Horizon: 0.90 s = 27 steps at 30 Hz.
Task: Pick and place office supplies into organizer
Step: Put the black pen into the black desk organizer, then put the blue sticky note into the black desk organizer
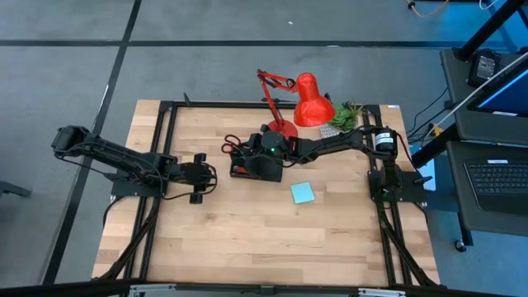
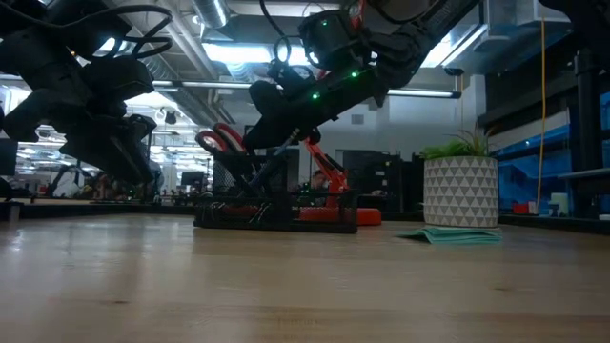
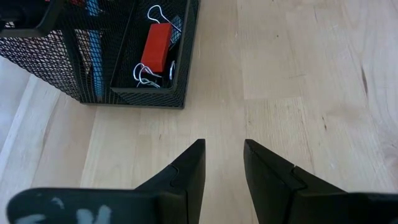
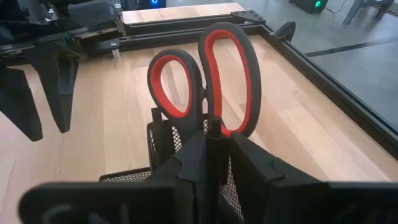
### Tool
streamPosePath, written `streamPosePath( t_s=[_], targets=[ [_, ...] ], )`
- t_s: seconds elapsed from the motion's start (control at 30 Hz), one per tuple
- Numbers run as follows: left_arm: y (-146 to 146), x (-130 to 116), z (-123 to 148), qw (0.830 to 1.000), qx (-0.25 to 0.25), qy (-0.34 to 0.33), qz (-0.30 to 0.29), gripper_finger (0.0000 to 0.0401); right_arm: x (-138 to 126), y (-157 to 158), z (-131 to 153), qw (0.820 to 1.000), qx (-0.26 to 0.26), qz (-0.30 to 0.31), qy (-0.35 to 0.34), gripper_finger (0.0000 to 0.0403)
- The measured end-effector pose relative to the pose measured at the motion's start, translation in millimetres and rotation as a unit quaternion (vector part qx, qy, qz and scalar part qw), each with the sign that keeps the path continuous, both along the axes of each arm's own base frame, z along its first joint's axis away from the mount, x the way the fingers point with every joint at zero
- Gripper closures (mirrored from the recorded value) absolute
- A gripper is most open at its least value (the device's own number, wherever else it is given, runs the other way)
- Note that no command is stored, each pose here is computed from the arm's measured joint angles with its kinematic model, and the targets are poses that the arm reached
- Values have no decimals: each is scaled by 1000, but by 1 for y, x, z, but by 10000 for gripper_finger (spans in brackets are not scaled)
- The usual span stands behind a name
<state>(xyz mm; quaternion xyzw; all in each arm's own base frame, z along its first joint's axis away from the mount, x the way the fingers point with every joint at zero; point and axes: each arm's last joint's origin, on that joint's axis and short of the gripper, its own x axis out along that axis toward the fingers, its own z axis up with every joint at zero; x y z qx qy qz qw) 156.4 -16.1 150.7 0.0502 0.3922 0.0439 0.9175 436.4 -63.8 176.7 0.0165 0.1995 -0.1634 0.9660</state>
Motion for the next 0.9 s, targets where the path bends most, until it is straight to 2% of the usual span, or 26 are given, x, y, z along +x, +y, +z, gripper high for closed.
streamPosePath(
  t_s=[0.2,0.6,0.9],
  targets=[
    [0,0,0,1000,0,0,0,297,0,0,0,1000,-1,2,0,310],
    [0,0,0,1000,0,0,0,297,0,0,3,1000,-1,1,-3,232],
    [0,0,0,1000,-2,0,0,297,-13,15,41,1000,-2,16,-8,224]
  ],
)
